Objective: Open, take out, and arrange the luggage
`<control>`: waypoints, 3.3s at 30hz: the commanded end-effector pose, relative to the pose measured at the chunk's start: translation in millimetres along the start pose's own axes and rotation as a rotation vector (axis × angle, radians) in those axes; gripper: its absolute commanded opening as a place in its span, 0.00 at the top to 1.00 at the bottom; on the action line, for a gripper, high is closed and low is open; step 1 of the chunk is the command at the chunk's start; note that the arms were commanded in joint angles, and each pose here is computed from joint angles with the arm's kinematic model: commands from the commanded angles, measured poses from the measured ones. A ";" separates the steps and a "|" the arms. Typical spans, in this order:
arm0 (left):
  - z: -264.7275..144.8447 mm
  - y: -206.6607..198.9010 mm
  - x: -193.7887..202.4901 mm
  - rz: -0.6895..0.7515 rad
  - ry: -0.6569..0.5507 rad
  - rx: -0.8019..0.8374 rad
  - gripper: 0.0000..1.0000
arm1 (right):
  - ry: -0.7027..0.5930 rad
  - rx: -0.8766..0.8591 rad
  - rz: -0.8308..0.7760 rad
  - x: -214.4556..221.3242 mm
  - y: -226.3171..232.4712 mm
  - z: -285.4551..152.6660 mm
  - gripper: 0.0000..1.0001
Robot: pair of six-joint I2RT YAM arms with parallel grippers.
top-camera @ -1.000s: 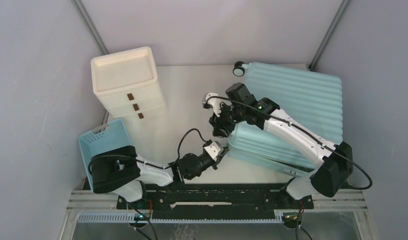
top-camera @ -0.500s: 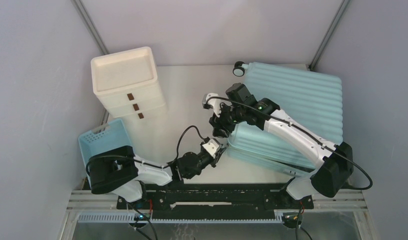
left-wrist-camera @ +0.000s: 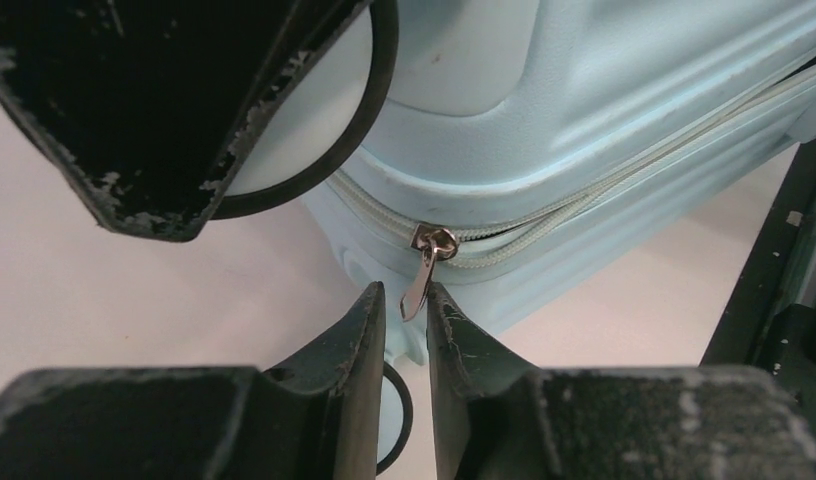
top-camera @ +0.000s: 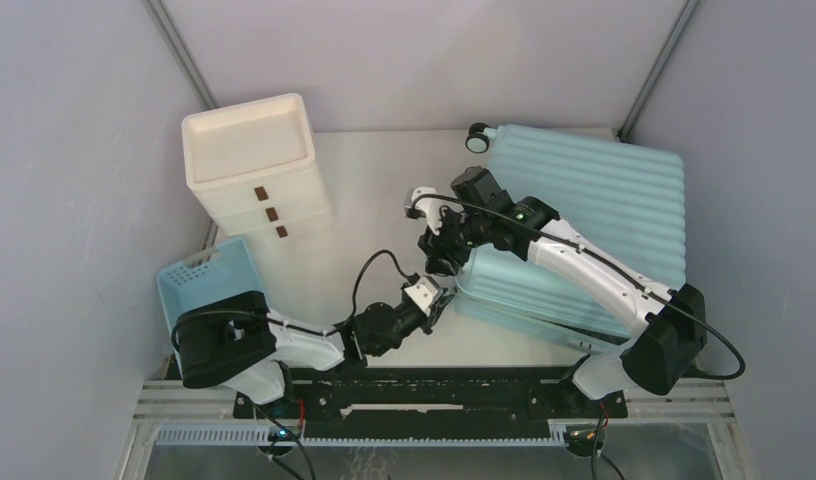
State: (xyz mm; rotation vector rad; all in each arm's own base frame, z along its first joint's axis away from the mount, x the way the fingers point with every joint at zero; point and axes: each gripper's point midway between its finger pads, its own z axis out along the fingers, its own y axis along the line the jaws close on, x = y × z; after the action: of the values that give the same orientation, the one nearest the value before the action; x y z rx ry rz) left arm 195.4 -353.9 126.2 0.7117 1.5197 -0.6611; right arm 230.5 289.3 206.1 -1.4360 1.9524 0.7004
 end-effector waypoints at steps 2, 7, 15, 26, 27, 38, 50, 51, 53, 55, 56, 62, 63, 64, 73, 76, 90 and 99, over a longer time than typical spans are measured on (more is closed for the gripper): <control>6.1 -4.3 -27.5 -0.017 -0.093 0.035 0.81 | -0.156 -0.015 -0.049 -38.6 12.7 -21.8 1.00; 5.4 -2.1 -25.8 -0.018 -0.092 0.041 1.00 | -0.149 -0.030 -0.052 -36.4 16.5 -22.9 1.00; -3.5 9.1 -16.2 -0.043 -0.091 0.060 1.00 | -0.144 -0.081 -0.081 -29.1 29.6 -37.0 1.00; -3.4 27.6 -10.6 -0.076 -0.102 0.084 1.00 | -0.148 -0.171 -0.174 -7.0 61.6 -46.5 1.00; -1.8 28.3 -11.9 -0.076 -0.105 0.090 1.00 | -0.147 -0.180 -0.183 -5.1 63.8 -46.7 1.00; 15.1 20.4 -15.6 -0.080 -0.113 0.176 1.00 | -0.140 -0.258 -0.276 16.8 81.6 -47.2 1.00; 28.0 6.0 -14.3 -0.110 -0.119 0.267 1.00 | -0.146 -0.354 -0.369 29.5 93.6 -49.2 1.00; 29.5 7.9 -15.0 -0.113 -0.121 0.259 1.00 | -0.145 -0.363 -0.382 31.6 95.0 -49.2 1.00; 32.8 12.3 -13.9 -0.116 -0.108 0.241 1.00 | -0.145 -0.374 -0.412 35.1 96.6 -49.6 1.00; 36.6 14.9 -13.9 -0.120 -0.093 0.231 1.00 | -0.148 -0.379 -0.447 38.2 97.5 -49.6 1.00; 38.8 15.7 -13.6 -0.122 -0.084 0.228 1.00 | -0.150 -0.384 -0.467 39.9 98.2 -49.5 1.00; 53.1 26.5 -14.3 -0.128 -0.053 0.194 1.00 | -0.151 -0.415 -0.591 51.9 103.3 -49.2 1.00; 55.4 30.1 -14.4 -0.130 -0.051 0.189 1.00 | -0.145 -0.418 -0.596 53.7 103.3 -49.1 1.00; 57.8 33.7 -15.5 -0.136 -0.052 0.183 1.00 | -0.136 -0.422 -0.599 56.2 103.3 -48.7 1.00; 82.0 62.7 -28.5 -0.144 -0.072 0.162 1.00 | -0.081 -0.437 -0.638 81.5 101.8 -40.0 1.00; 87.8 71.5 -32.0 -0.132 -0.070 0.173 1.00 | -0.075 -0.423 -0.659 85.3 98.0 -34.6 1.00; 55.4 64.5 -54.4 -0.111 -0.231 0.397 0.57 | -0.066 -0.366 -0.601 77.9 86.8 -27.0 1.00; 37.9 32.0 -26.0 0.058 -0.206 0.456 0.30 | -0.071 -0.368 -0.556 74.0 82.8 -37.0 1.00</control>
State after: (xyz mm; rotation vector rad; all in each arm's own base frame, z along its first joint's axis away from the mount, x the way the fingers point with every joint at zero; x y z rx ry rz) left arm 262.5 -355.6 135.9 0.8928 1.3307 -1.0638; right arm 141.1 228.0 184.4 -1.9561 1.4700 0.7328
